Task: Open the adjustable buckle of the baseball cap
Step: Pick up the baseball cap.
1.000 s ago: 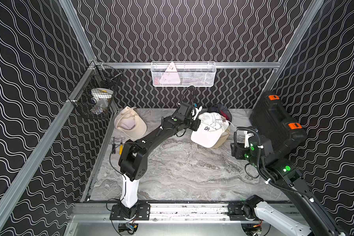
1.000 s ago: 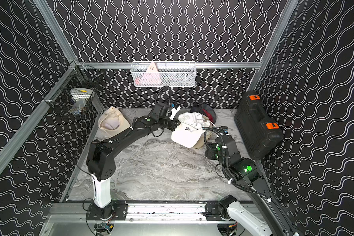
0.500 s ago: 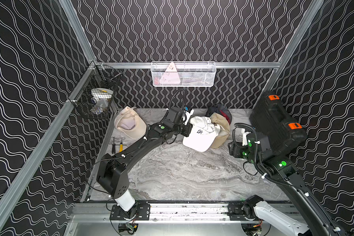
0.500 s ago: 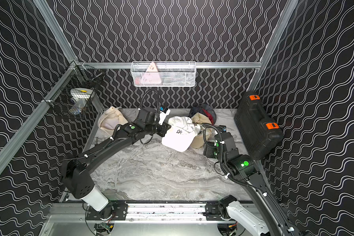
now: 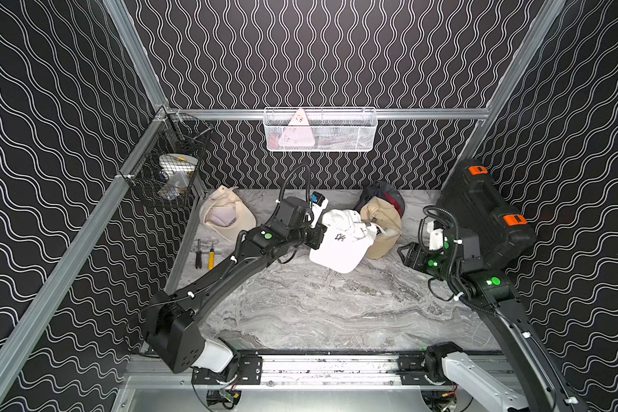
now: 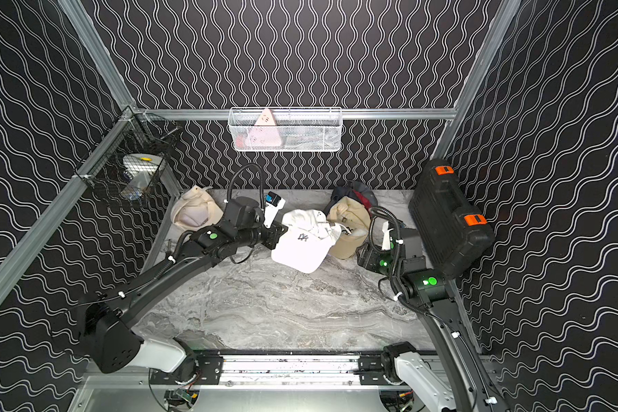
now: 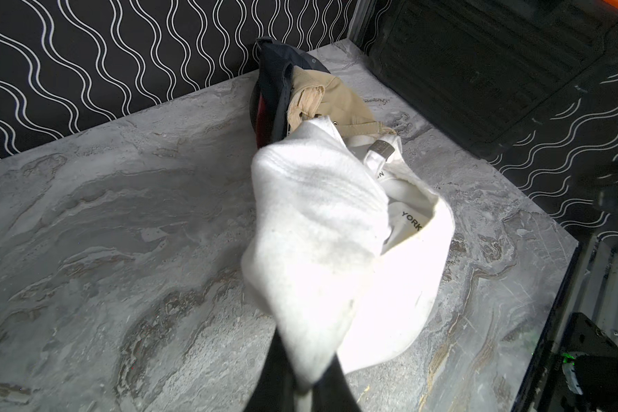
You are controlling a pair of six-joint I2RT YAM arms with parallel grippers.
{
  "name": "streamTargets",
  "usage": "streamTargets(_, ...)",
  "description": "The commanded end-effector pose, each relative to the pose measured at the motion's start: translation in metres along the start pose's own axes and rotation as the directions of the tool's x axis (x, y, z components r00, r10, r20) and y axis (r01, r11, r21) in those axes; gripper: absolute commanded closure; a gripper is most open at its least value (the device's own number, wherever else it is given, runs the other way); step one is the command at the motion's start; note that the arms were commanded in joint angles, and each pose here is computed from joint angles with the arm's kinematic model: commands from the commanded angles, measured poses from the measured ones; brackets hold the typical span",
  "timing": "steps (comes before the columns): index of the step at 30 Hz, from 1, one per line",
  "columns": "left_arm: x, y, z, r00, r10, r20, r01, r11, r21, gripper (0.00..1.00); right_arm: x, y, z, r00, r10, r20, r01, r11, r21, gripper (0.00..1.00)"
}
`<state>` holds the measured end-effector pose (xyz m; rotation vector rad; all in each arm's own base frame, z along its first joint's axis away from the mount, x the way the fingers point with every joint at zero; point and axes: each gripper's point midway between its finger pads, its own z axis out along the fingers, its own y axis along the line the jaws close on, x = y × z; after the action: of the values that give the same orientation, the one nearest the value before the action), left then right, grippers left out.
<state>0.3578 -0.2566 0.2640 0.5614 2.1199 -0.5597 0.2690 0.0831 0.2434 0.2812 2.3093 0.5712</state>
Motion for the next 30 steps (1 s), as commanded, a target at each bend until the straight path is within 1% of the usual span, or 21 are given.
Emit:
streamTargets(1, -0.005, -0.003, -0.009, 0.999, 0.016, 0.039, -0.016, 1.0, 0.0, 1.0, -0.004, 0.028, 0.005, 0.995, 0.091, -0.048, -0.099, 0.974, -0.201, 0.3)
streamTargets(5, -0.002, -0.003, -0.019, 0.999, 0.018, 0.044, -0.018, 1.0, -0.005, 1.0, -0.005, 0.031, 0.02, 0.976, 0.185, -0.113, -0.211, 0.934, -0.289, 0.33)
streamTargets(12, 0.001, -0.008, -0.031, 0.998, 0.019, 0.056, -0.019, 1.0, 0.003, 1.0, -0.002, 0.032, 0.049, 0.948, 0.252, -0.196, -0.306, 0.891, -0.336, 0.37)
streamTargets(15, 0.002, -0.011, -0.035, 0.998, 0.018, 0.062, -0.019, 1.0, 0.007, 1.0, -0.001, 0.033, 0.057, 0.939, 0.262, -0.222, -0.327, 0.881, -0.343, 0.37)
streamTargets(23, 0.007, -0.022, -0.04, 0.998, 0.024, 0.065, -0.025, 0.999, 0.022, 1.0, -0.006, 0.035, 0.069, 0.931, 0.276, -0.237, -0.349, 0.864, -0.364, 0.38)
streamTargets(30, 0.007, -0.032, -0.043, 0.997, 0.037, 0.068, -0.039, 0.999, 0.029, 1.0, -0.004, 0.036, 0.076, 0.926, 0.282, -0.251, -0.363, 0.85, -0.383, 0.39)
